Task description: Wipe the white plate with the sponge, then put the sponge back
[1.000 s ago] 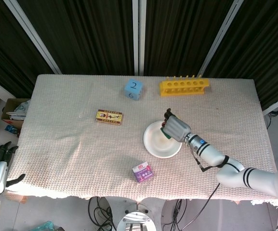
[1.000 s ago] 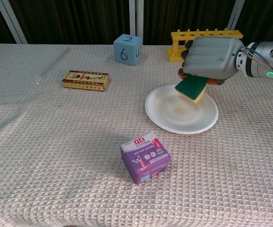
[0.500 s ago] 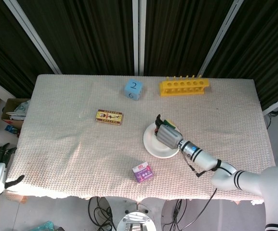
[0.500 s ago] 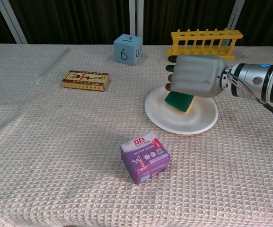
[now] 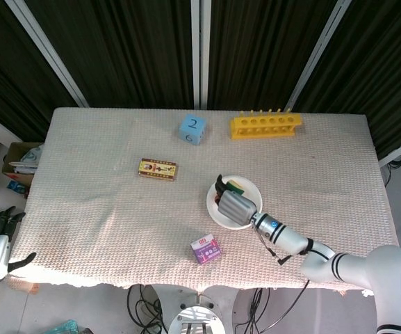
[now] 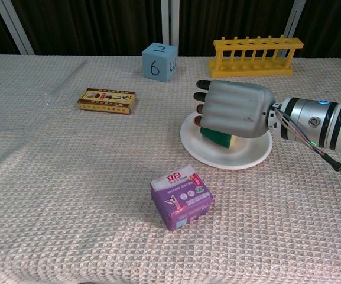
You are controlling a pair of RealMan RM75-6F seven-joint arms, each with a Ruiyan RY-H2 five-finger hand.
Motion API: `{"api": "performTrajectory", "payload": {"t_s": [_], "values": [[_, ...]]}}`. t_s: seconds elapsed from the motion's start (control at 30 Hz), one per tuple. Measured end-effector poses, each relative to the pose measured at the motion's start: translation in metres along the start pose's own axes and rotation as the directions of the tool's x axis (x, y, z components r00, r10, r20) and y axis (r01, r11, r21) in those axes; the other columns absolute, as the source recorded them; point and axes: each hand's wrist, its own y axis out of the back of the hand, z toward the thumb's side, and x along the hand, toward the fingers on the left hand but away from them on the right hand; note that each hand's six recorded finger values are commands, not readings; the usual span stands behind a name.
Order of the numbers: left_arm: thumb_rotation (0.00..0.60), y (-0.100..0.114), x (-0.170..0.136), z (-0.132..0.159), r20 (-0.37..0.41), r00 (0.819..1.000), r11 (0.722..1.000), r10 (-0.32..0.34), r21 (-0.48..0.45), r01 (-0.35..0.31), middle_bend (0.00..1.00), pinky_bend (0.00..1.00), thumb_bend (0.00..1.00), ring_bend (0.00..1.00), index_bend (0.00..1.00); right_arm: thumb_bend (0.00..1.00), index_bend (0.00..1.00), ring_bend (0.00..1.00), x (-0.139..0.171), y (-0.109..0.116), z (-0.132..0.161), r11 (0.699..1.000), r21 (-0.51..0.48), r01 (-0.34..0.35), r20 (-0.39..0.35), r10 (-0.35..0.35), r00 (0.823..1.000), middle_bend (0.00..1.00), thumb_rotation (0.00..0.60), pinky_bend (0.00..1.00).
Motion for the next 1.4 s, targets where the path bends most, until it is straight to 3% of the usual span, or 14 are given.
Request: {"api": "performTrajectory", "payload": {"t_s": [0.4,0.7,0.83,1.23,1.4], "values": [[0.600,0.002,0.001,0.003,0.006,1.000,1.000,0.003,0.002,-0.003,0.08,0.16,0.00,0.08,0.18,0.46,0.56,0.22,0.010,0.018,-0.002,0.996,-0.072,0.059,0.021,-0.058,0.998,0.44,0.600,0.12],[0.600,0.002,0.002,0.004,0.009,1.000,1.000,0.003,-0.001,-0.003,0.08,0.16,0.00,0.08,0.18,0.46,0.57,0.22,0.014,-0.012,-0.007,1.000,0.017,-0.026,0.006,0.025,1.000,0.45,0.600,0.11],[0.600,0.001,0.003,0.004,0.012,1.000,1.000,0.004,-0.001,-0.004,0.08,0.16,0.00,0.08,0.18,0.46,0.57,0.22,0.018,-0.024,-0.021,0.997,0.029,-0.065,0.047,0.064,0.997,0.45,0.600,0.11],[0.600,0.000,0.004,0.005,0.018,1.000,1.000,0.003,-0.004,-0.003,0.08,0.16,0.00,0.08,0.18,0.46,0.57,0.22,0.035,-0.035,-0.063,0.995,-0.018,-0.094,0.189,0.096,0.977,0.45,0.600,0.11],[0.600,-0.002,0.004,0.005,0.020,1.000,1.000,-0.002,-0.008,0.002,0.08,0.16,0.00,0.08,0.18,0.46,0.57,0.22,0.043,-0.045,-0.058,0.991,-0.024,-0.131,0.171,0.133,0.976,0.45,0.600,0.09]]}}
